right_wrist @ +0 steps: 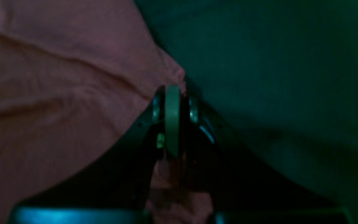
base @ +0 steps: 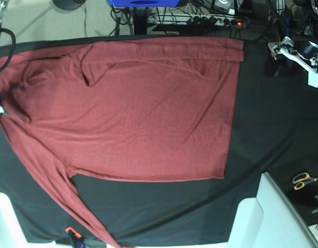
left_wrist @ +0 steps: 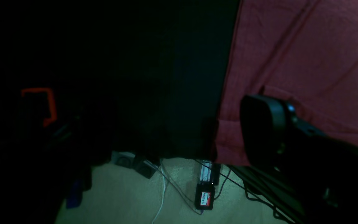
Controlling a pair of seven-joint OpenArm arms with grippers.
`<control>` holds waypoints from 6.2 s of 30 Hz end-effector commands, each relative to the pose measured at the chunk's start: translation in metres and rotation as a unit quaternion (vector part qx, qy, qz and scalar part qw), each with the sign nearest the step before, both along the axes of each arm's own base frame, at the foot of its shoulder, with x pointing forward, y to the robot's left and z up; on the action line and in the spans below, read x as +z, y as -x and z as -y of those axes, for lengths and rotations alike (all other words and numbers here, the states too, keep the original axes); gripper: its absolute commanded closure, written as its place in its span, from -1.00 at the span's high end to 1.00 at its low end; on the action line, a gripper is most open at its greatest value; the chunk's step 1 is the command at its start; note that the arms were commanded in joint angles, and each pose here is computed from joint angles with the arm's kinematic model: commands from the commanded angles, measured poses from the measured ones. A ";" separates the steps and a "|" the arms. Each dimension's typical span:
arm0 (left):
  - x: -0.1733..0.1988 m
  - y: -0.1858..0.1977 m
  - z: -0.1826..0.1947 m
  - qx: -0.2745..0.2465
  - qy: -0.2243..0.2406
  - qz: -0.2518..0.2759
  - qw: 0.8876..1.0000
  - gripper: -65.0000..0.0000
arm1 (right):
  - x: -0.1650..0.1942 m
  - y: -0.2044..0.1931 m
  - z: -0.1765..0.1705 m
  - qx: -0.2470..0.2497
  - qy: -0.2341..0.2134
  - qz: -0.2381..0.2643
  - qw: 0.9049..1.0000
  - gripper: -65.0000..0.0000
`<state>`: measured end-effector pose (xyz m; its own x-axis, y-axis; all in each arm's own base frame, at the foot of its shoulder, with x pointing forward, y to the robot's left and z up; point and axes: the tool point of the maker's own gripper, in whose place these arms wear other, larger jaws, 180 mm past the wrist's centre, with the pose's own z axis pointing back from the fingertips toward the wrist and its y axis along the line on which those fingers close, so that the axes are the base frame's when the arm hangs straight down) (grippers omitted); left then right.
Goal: Fold the T-shirt properly
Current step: 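Grasp the shirt's side edge with the right gripper and hold it, then move the left gripper down to the opposite side edge and grasp it, then pull the grasped edge with the left gripper while the right gripper holds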
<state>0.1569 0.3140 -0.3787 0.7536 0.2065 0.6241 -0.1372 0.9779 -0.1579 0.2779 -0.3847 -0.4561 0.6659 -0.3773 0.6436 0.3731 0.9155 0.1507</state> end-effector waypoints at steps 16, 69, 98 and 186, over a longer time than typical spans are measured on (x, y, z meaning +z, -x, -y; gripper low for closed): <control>0.003 -0.013 0.019 -0.036 0.008 0.012 0.999 0.85 | 0.020 0.016 -0.014 0.017 -0.003 -0.016 1.000 -0.63; 0.002 -0.020 0.017 -0.037 0.010 0.017 0.999 0.85 | 0.004 -0.108 -0.044 0.148 0.120 -0.059 0.980 0.22; 0.002 -0.019 0.017 -0.037 0.009 0.016 0.999 0.85 | -0.005 -0.107 -0.026 0.097 0.136 -0.038 0.985 0.23; -0.106 -0.179 0.096 -0.064 0.104 -0.081 0.989 -1.00 | -0.002 -0.110 -0.025 0.097 0.131 -0.045 0.986 -1.00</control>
<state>0.3369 0.2065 -0.4862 0.8586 0.2348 0.4558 -0.0509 0.9236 -0.3801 0.3686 -0.3471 -0.4801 0.8080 -0.0769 0.5841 0.1750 0.9780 -0.1133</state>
